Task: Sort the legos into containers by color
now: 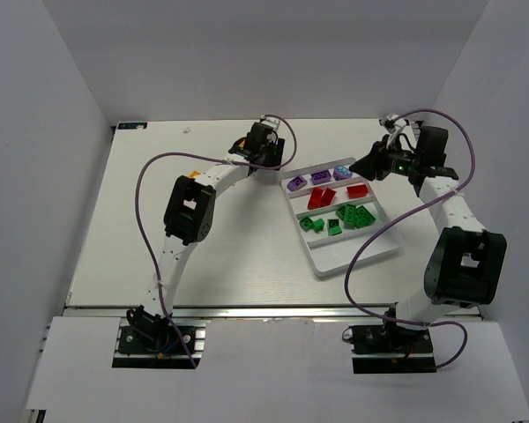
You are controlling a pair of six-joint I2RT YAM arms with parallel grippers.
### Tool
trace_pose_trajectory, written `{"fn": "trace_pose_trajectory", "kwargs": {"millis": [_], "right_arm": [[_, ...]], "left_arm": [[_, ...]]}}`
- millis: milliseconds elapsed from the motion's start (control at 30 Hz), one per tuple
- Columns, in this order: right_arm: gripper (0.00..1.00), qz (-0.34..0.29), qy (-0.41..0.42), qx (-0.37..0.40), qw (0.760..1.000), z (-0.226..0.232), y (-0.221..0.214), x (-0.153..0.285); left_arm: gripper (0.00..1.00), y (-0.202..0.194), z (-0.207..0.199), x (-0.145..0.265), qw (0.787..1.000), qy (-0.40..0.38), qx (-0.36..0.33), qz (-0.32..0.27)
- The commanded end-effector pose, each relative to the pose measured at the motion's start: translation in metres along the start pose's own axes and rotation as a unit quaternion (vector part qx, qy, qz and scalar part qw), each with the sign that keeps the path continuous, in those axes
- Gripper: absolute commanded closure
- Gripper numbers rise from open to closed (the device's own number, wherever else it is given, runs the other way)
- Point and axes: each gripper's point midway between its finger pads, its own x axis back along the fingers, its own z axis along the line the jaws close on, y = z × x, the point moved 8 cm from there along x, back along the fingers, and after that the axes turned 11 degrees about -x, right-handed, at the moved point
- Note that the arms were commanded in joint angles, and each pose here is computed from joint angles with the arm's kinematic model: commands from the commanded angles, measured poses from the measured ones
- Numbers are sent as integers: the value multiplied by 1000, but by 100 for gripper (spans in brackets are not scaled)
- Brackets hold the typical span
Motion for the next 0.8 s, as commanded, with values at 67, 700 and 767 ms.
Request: {"fn": "trace_pose_trajectory", "kwargs": {"millis": [67,700,767], "right_arm": [[61,-16,10,8,1000,-5,7,1],[60,-36,4,3,999,-8,21,12],[60,-37,3,3,999,-8,21,13]], "left_arm": [[16,19,10,-4,999,17,-22,-40],[16,14,18,-52,994,14,-15,-107],[17,13,19,-56,994,11,-12,-107]]}}
